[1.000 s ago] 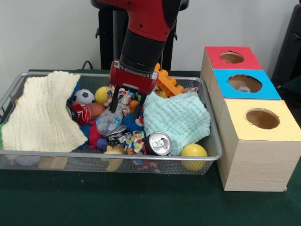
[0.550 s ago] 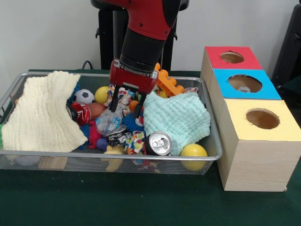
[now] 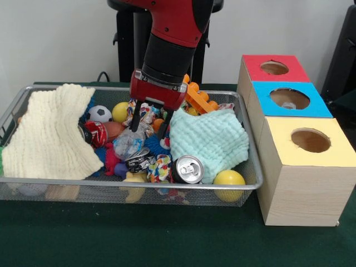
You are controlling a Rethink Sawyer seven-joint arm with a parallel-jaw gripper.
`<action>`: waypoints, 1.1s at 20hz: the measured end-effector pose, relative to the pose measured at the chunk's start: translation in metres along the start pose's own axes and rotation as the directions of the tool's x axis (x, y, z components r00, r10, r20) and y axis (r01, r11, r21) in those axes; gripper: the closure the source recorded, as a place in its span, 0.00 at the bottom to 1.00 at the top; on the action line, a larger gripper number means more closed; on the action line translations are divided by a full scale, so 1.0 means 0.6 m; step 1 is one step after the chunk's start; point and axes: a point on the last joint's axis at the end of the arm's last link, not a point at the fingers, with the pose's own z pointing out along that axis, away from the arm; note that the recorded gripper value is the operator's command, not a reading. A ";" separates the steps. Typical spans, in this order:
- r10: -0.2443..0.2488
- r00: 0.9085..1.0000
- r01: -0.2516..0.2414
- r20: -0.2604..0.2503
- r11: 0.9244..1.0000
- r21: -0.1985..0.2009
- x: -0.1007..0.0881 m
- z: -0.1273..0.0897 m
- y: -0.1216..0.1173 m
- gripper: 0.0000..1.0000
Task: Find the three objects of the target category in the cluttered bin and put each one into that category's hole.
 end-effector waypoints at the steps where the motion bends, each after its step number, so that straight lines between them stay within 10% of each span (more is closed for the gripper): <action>1: -0.003 1.000 0.003 0.000 1.000 0.001 0.001 0.000 0.000 0.00; 22: -0.026 1.000 0.026 -0.006 0.999 0.020 0.014 0.009 -0.035 0.00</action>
